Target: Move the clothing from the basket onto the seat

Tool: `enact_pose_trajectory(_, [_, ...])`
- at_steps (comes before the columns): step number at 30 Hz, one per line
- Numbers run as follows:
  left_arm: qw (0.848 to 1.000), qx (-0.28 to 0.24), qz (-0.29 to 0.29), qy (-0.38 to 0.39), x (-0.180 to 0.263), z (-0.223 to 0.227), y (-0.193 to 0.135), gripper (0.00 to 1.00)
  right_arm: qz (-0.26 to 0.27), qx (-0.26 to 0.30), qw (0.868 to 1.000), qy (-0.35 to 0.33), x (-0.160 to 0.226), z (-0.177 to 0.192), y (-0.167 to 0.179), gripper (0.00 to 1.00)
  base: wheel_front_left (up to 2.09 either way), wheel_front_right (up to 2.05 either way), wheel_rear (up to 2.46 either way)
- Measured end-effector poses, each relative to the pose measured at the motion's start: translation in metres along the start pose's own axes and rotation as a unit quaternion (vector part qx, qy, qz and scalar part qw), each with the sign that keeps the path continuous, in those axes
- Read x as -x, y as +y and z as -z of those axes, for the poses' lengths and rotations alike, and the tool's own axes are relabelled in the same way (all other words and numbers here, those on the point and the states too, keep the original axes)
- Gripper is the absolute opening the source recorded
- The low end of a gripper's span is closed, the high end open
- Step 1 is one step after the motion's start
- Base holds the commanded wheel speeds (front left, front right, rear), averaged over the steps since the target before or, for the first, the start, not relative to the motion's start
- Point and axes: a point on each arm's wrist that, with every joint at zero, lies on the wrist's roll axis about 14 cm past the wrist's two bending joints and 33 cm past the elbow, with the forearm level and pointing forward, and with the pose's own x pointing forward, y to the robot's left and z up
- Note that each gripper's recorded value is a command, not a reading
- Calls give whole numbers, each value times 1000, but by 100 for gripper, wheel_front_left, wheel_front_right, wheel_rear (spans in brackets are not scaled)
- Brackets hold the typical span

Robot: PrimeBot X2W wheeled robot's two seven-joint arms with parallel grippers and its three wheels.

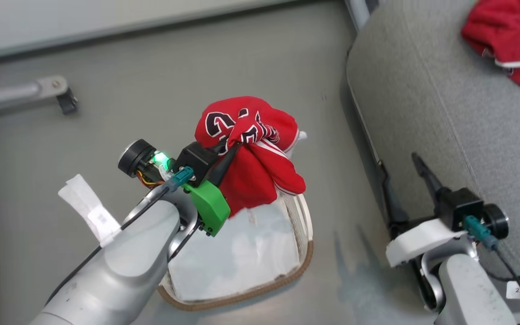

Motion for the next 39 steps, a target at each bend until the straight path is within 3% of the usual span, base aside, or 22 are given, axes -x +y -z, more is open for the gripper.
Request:
enact_pose_trajectory(9, [993,-93,-27,-71,50,-111,10,0,-86,-5,994,-60,27,-48,63,100,0,0,0])
enact_pose_trajectory(12, [986,-117,-46,-106,69,-158,16,0,-121,2,988,-93,32,-72,86,100,0,0,0])
enact_pose_trajectory(19, [975,-149,-70,-150,101,-220,16,0,-184,11,971,-155,40,-119,128,100,0,0,0])
enact_pose_trajectory(29, [973,-148,-75,-163,105,-234,11,0,-253,-4,944,-211,49,-165,172,100,0,0,0])
enact_pose_trajectory(39, [974,-146,-61,-161,103,-232,-1,0,-290,7,929,-232,43,-188,195,100,0,0,0])
